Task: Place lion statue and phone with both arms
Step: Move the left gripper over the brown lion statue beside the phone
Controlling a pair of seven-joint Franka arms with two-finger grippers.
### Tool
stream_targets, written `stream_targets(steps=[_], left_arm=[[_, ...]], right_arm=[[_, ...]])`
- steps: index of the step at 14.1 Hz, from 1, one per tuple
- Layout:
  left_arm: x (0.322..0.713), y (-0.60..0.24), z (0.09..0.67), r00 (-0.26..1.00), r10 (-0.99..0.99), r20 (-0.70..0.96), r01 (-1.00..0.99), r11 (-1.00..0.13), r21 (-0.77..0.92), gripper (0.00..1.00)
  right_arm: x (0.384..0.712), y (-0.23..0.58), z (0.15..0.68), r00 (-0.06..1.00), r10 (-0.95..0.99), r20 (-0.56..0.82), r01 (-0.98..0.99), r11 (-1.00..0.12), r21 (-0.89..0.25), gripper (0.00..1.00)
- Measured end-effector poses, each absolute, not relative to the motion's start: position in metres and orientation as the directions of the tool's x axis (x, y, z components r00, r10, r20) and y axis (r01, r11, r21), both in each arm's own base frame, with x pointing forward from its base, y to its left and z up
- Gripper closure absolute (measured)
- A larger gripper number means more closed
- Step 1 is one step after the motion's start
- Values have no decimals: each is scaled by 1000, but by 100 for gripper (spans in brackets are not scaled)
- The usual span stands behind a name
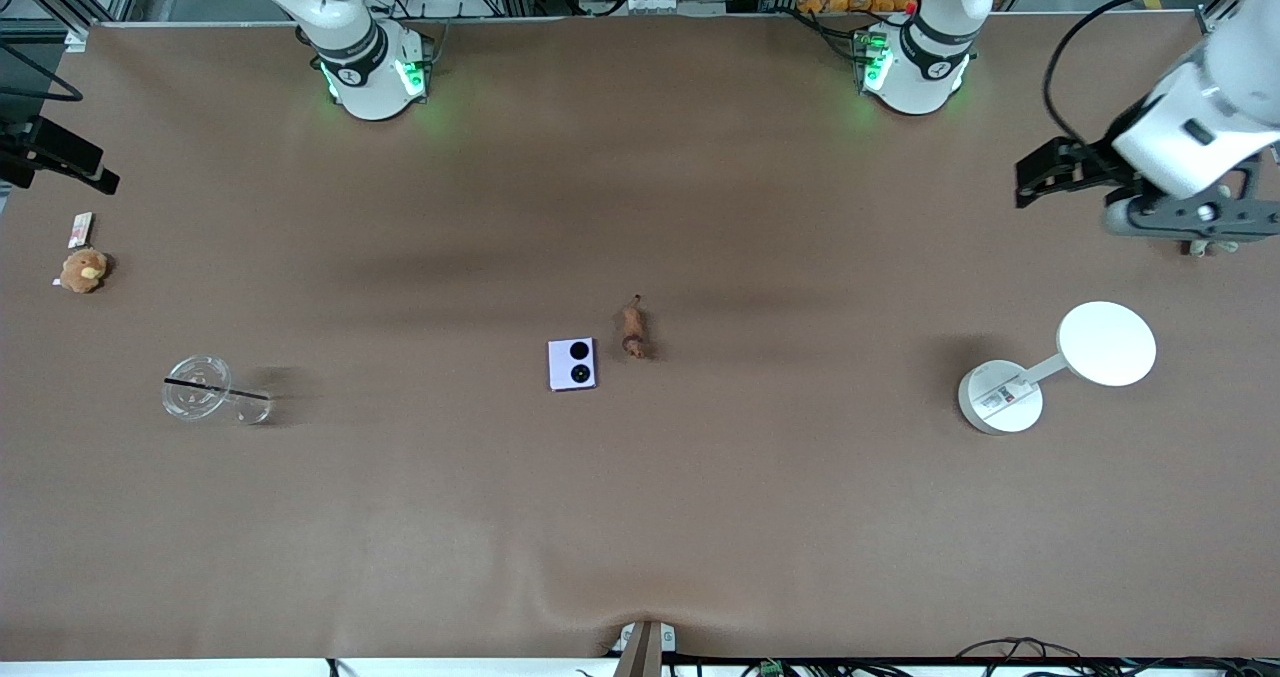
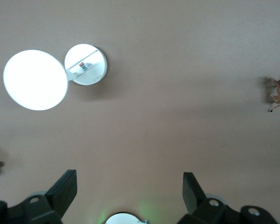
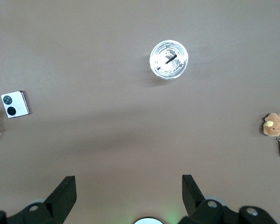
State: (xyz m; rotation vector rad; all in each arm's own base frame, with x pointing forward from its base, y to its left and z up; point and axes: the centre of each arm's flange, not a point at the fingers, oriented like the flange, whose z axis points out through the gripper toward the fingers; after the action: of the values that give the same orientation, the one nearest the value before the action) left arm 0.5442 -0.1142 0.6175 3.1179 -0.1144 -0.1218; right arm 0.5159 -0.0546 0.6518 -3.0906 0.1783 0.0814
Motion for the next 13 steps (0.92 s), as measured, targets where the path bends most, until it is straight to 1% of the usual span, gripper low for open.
stream_targets(steps=[6,13], left_arm=[[561,-213,561,996,-3,-88,2,-998,57,0],[558,-335,470,993,75,-87,79,-996,42,0]], right_arm=[[515,-63,651,990,-129,-57,-132,-990,-41,0],[515,-63,654,990,-130,-50,-132,-990,-42,0]])
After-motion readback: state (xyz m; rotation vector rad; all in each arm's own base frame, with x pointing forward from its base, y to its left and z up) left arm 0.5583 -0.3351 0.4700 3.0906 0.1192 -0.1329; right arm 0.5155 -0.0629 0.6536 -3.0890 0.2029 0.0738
